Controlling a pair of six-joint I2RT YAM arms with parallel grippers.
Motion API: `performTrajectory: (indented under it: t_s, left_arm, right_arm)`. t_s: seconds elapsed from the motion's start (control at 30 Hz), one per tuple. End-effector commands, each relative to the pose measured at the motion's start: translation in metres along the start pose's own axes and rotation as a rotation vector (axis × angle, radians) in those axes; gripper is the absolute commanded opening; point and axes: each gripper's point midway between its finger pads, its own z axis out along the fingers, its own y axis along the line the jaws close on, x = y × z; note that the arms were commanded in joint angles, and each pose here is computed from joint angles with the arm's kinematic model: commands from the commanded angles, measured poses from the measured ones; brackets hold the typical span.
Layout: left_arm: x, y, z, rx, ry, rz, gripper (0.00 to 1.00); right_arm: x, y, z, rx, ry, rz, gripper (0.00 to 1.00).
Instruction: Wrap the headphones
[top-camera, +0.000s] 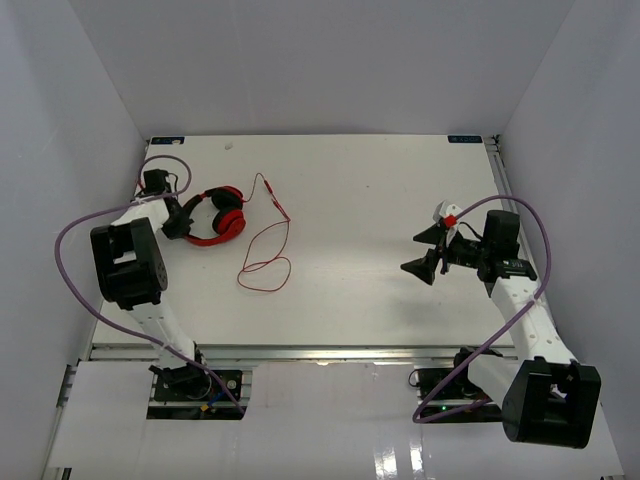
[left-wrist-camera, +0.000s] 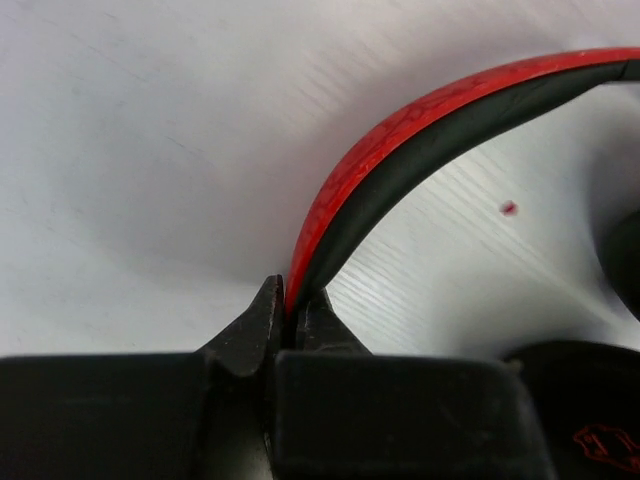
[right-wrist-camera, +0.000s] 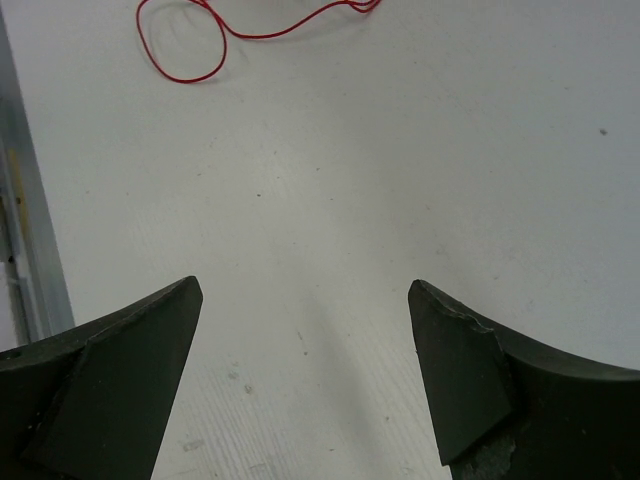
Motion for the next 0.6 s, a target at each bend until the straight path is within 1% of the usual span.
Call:
performTrajectory:
  t_s: [0.0, 0.07, 0.13, 0.17, 0.23, 0.3, 0.4, 0.47, 0.5, 0.57]
  left_arm:
    - [-0.016, -0.069, -0.082, 0.299, -0.115, 0.098, 0.00]
    - [-0.009, -0.092, -0.115, 0.434, -0.119, 0.106, 0.00]
    - [-0.001, -0.109, -0.148, 0.551, -0.129, 0.103, 0.00]
    - [0.005, -0.119, -0.170, 0.621, -0.132, 0.100, 0.00]
    - [0.016, -0.134, -0.198, 0.722, -0.129, 0.087, 0.00]
    - [0.032, -0.152, -0.225, 0.819, -0.113, 0.095, 0.00]
    - [0.051, -0.174, -0.259, 0.924, -0.090, 0.114, 0.00]
    - [0.060, -0.186, -0.281, 0.983, -0.078, 0.123, 0.00]
    - [0.063, -0.190, -0.289, 1.001, -0.076, 0.126, 0.00]
    - [0.070, -0.202, -0.314, 1.062, -0.069, 0.137, 0.00]
  right_arm:
    - [-0.015, 0.027, 0.011, -0.143, -0.056, -0.263, 0.90]
    - [-0.028, 0.014, 0.017, -0.082, -0.055, -0.389, 0.90]
    - [-0.056, -0.015, 0.025, 0.021, -0.060, -0.257, 0.90]
    - [-0.073, -0.033, 0.029, 0.109, -0.080, -0.271, 0.90]
    - [-0.091, -0.037, 0.040, 0.129, -0.118, -0.157, 0.90]
    - [-0.113, -0.023, 0.053, 0.056, -0.198, -0.087, 0.90]
    - [-0.134, -0.013, 0.069, -0.026, -0.264, -0.028, 0.90]
    - [-0.143, -0.010, 0.079, -0.065, -0.281, 0.004, 0.90]
    - [-0.141, -0.008, 0.085, -0.076, -0.276, 0.010, 0.90]
    - [-0.151, -0.006, 0.095, -0.089, -0.287, 0.005, 0.90]
